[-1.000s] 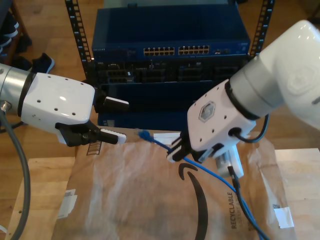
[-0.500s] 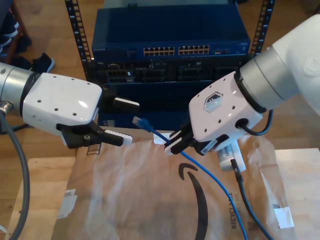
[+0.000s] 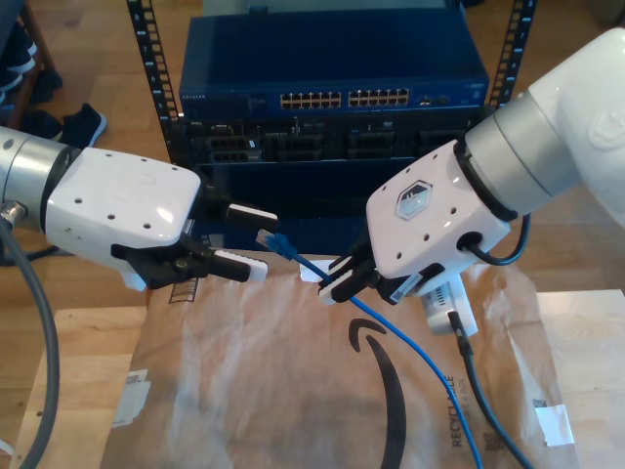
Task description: Grab the cable and plug it in
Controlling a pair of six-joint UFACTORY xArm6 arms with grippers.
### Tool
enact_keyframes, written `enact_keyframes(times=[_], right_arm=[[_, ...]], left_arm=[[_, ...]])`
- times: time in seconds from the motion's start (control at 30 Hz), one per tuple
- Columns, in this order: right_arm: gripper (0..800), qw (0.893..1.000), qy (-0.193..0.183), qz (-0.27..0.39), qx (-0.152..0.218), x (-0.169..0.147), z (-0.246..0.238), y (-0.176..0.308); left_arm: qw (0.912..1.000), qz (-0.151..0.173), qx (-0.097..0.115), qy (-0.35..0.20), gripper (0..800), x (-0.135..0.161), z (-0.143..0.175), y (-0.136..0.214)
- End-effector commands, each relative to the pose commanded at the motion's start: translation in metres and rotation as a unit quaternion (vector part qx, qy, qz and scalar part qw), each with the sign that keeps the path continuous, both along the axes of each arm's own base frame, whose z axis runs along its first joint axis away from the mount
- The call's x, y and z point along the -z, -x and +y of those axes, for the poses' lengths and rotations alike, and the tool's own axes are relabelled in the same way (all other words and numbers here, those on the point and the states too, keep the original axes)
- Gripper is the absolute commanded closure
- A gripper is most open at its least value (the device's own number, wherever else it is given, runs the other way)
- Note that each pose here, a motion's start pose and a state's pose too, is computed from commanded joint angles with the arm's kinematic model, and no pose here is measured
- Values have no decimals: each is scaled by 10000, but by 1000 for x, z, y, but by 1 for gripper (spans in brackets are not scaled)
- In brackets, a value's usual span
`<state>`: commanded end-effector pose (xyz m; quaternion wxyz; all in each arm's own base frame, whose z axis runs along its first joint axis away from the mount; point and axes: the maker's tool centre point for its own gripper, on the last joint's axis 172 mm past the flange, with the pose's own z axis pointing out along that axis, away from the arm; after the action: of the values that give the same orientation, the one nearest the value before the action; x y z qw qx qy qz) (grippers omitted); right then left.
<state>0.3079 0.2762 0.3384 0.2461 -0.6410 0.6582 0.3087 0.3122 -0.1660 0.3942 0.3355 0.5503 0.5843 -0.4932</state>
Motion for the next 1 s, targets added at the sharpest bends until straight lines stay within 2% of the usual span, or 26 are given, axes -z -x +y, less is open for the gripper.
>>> enact_keyframes(times=[0.1,0.17,0.5,0.67,1.0], right_arm=[[798,10000,2,7,0,1,0,0],[798,10000,2,7,0,1,0,0],[798,10000,7,-2,-10,0,0,1],[798,10000,12,12,-17,2,1,1],[798,10000,13,14,-30,2,1,2]], left_arm=[[10000,48,-24,-15,356,0,0,-1],[9999,96,-46,-26,403,0,0,-1],[9995,285,-107,-43,461,5,2,-5],[9995,283,-109,-36,462,4,2,-5],[9995,293,-124,-45,549,6,2,-6]])
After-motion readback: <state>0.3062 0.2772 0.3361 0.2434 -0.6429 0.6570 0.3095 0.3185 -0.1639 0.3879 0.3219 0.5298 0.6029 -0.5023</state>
